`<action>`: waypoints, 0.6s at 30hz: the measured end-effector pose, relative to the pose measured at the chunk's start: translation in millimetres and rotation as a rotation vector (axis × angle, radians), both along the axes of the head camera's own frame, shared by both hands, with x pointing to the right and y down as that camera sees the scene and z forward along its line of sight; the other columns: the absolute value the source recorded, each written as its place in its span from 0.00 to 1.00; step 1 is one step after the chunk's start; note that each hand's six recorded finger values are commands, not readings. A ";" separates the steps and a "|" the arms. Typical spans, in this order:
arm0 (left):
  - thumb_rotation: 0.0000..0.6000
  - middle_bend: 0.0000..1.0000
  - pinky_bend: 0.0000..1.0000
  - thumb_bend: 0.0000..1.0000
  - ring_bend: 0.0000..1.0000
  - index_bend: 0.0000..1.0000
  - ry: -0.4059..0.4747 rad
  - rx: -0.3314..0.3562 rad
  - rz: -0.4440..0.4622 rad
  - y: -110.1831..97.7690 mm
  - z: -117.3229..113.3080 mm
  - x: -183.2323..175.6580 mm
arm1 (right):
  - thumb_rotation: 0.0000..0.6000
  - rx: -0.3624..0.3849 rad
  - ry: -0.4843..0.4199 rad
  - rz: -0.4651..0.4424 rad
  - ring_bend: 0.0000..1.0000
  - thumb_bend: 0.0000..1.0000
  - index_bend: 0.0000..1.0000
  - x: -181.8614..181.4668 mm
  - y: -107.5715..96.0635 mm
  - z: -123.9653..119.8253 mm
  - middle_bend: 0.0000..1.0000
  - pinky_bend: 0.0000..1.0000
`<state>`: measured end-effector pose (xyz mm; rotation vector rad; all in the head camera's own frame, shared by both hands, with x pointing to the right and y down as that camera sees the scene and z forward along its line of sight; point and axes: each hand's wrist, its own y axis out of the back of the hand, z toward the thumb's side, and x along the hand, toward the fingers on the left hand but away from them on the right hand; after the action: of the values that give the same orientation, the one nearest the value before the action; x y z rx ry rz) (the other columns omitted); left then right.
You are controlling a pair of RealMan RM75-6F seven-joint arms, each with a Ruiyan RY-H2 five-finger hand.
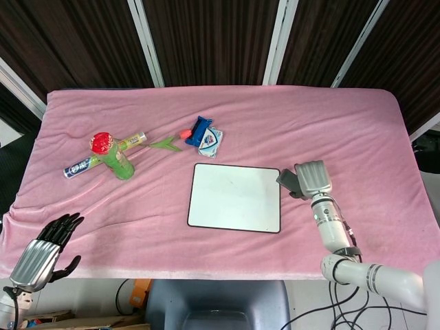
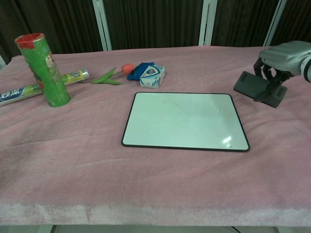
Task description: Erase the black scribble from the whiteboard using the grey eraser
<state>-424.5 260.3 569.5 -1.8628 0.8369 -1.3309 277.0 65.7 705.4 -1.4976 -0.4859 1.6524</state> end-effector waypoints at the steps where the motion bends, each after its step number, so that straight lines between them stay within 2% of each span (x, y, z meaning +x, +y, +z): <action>1: 1.00 0.04 0.14 0.36 0.05 0.00 -0.002 -0.001 -0.001 -0.3 0.6 -0.1 | 1.00 -0.006 -0.009 0.012 0.80 0.40 0.99 5.0 1.5 3.1 0.80 0.90; 7: 1.00 0.04 0.14 0.36 0.05 0.00 -0.002 0.003 -0.009 -1.1 -1.0 -1.6 | 1.00 -0.041 -0.029 0.053 0.79 0.40 0.97 33.4 10.5 24.4 0.80 0.89; 10: 1.00 0.04 0.14 0.36 0.05 0.00 0.003 0.014 -0.023 -2.5 -3.7 -4.9 | 1.00 -0.064 -0.014 0.052 0.76 0.40 0.91 40.9 15.3 33.9 0.80 0.86; 11: 1.00 0.04 0.14 0.36 0.05 0.00 0.003 0.016 -0.026 -2.8 -4.2 -5.8 | 1.00 -0.073 -0.010 0.050 0.73 0.40 0.85 41.9 16.9 36.1 0.78 0.83; 13: 1.00 0.04 0.14 0.36 0.05 0.00 0.005 0.018 -0.029 -3.2 -4.9 -6.9 | 1.00 -0.093 -0.006 0.048 0.65 0.40 0.68 42.9 19.8 39.8 0.67 0.75; 15: 1.00 0.04 0.14 0.36 0.05 0.00 0.007 0.015 -0.026 -2.7 -4.9 -6.6 | 1.00 -0.111 -0.005 0.045 0.49 0.40 0.42 43.4 21.5 41.8 0.48 0.60; 18: 1.00 0.04 0.14 0.36 0.05 0.00 0.007 0.014 -0.023 -2.2 -4.9 -6.3 | 1.00 -0.123 -0.008 0.045 0.26 0.36 0.12 44.5 21.3 40.3 0.25 0.32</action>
<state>-430.9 258.1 564.6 -1.8531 0.8719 -1.3304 321.5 87.0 745.7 -1.5933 -0.4310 1.7390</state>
